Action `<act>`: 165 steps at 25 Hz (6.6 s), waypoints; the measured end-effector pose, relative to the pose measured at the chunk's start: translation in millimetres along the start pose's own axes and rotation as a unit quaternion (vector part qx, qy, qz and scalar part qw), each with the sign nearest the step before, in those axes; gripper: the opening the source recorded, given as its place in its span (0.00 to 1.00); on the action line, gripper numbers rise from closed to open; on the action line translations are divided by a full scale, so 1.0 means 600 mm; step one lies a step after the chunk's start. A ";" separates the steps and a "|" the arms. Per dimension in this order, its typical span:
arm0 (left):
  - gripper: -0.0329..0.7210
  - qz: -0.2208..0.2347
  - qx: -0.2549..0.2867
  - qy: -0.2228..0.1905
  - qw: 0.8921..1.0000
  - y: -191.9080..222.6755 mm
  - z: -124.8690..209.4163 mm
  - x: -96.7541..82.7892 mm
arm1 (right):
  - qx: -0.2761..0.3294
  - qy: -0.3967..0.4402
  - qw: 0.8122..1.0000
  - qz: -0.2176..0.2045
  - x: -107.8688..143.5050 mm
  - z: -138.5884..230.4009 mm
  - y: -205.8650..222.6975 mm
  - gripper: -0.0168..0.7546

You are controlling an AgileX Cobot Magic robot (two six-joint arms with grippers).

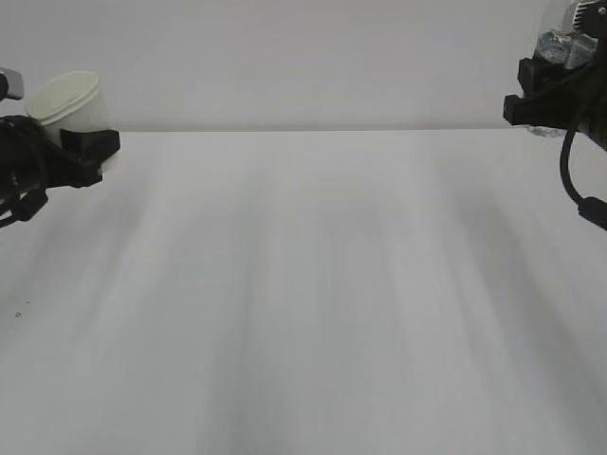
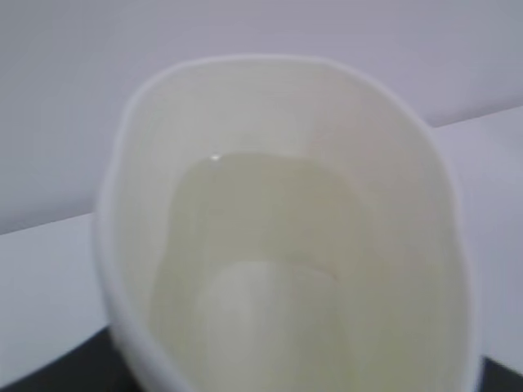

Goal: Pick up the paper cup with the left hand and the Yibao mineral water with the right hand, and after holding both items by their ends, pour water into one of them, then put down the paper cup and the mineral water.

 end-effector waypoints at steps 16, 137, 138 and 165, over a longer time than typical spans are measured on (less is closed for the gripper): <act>0.54 -0.029 0.005 -0.006 1.000 -0.009 0.005 0.035 | 0.001 0.000 1.000 0.000 0.000 0.000 0.000 0.60; 0.54 -0.098 0.036 -0.030 0.994 0.046 0.224 0.070 | 0.017 0.000 1.000 -0.006 0.002 0.007 0.000 0.60; 0.54 -0.098 0.036 -0.028 0.994 0.046 0.224 0.070 | 0.017 0.000 1.000 -0.006 0.002 0.007 0.000 0.60; 0.59 -0.098 0.026 -0.026 0.994 0.048 0.231 0.070 | 0.020 0.001 1.000 -0.006 0.003 0.008 0.000 0.60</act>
Point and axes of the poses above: a point on each arm's last joint axis where the gripper is mounted, y pointing out along that axis toward the gripper, x along the wrist's bending axis when the last joint is at zero, z = x × y, the point moved 3 cm from there along y, pointing out along that axis toward the gripper, and after that the axes turned 2 degrees about y, right-handed, at the moved point
